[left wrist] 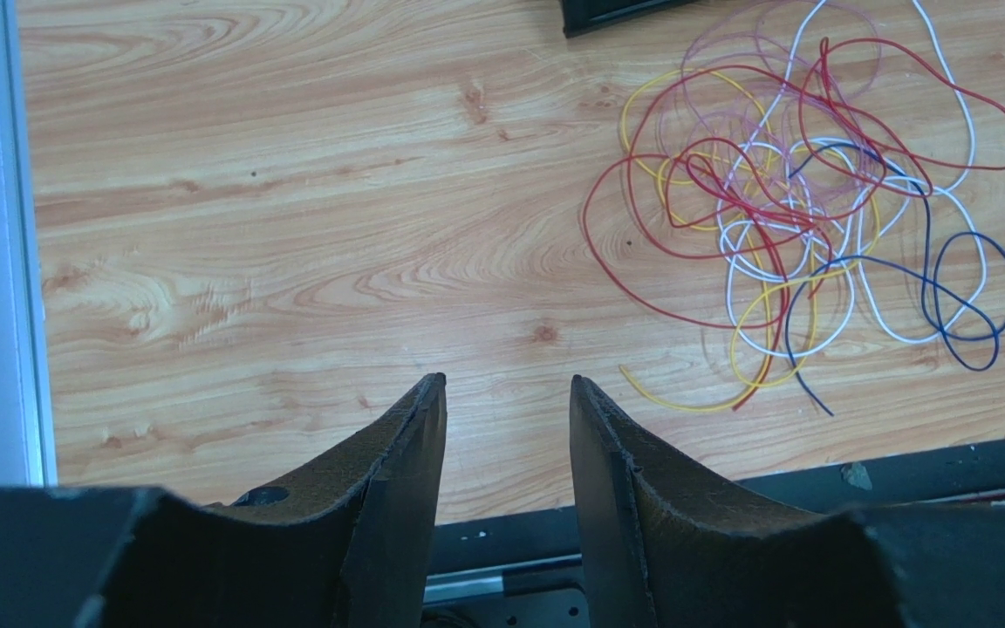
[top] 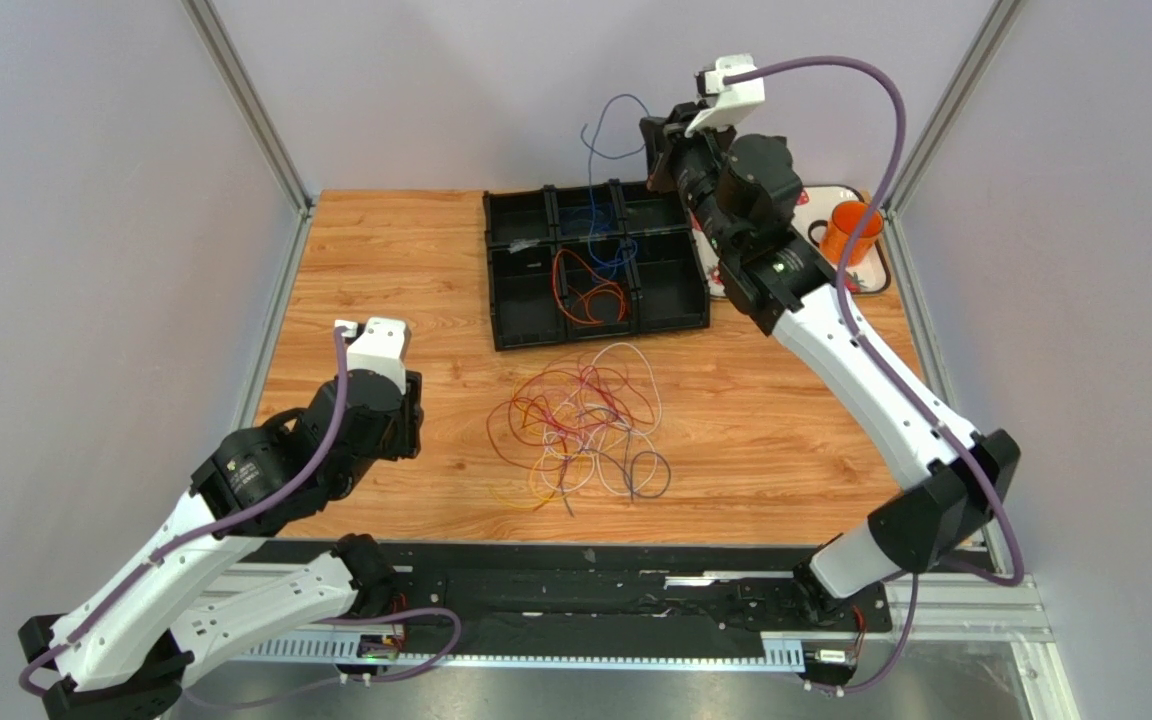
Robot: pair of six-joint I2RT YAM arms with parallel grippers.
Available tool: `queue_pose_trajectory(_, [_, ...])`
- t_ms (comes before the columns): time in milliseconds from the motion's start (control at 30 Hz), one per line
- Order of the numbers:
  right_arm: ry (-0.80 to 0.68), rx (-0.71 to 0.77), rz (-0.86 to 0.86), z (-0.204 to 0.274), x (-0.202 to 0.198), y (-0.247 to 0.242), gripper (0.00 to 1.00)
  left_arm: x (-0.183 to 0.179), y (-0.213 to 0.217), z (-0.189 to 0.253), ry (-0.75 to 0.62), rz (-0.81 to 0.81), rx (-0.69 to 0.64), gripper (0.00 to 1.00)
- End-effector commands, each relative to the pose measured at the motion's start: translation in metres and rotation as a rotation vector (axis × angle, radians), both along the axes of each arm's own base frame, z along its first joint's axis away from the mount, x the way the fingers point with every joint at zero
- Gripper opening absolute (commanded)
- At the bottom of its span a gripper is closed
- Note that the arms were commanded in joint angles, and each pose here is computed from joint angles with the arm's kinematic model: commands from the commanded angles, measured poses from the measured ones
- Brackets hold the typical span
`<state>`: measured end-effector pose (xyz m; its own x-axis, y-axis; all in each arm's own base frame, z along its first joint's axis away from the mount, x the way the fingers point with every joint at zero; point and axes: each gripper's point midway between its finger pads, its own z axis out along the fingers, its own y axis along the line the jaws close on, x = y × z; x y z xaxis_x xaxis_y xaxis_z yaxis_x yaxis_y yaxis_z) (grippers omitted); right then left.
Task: Untangle the cables
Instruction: Place the cable in the bin.
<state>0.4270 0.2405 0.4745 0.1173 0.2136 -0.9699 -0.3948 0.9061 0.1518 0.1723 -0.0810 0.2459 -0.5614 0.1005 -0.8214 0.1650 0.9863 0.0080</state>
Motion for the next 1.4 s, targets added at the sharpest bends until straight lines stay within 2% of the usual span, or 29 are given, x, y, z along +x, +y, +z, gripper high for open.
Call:
queue_pose_trajectory(0, [0.034,0.05,-0.094,-0.005,0.03,-0.027,0.0,0.004,-0.003,0.002,-0.016,-0.008,-0.004,0.49])
queue_pose_trajectory(33, [0.063,0.029,-0.098,-0.02,0.04,-0.023,0.0,0.004,-0.004,0.002,-0.016,-0.009,-0.005,0.49])
queue_pose_trajectory(267, [0.085,-0.033,-0.145,-0.043,0.08,-0.021,0.0,0.004,-0.004,0.001,-0.01,-0.008,0.003,0.49])
queue_pose_trajectory(400, [0.078,-0.032,-0.223,-0.052,0.105,-0.036,0.0,0.005,-0.005,0.0,-0.006,-0.008,0.007,0.49])
queue_pose_trajectory(633, [0.101,-0.02,-0.254,-0.072,0.144,-0.045,0.0,0.006,-0.006,-0.002,0.0,-0.007,0.016,0.49])
queue_pose_trajectory(1067, [0.049,0.003,-0.224,-0.067,0.171,-0.032,0.0,0.008,-0.008,-0.006,0.019,-0.004,0.037,0.49])
queue_pose_trajectory(1367, [0.144,-0.007,-0.258,-0.123,0.199,-0.043,0.0,0.009,-0.01,-0.009,0.029,-0.005,0.047,0.49])
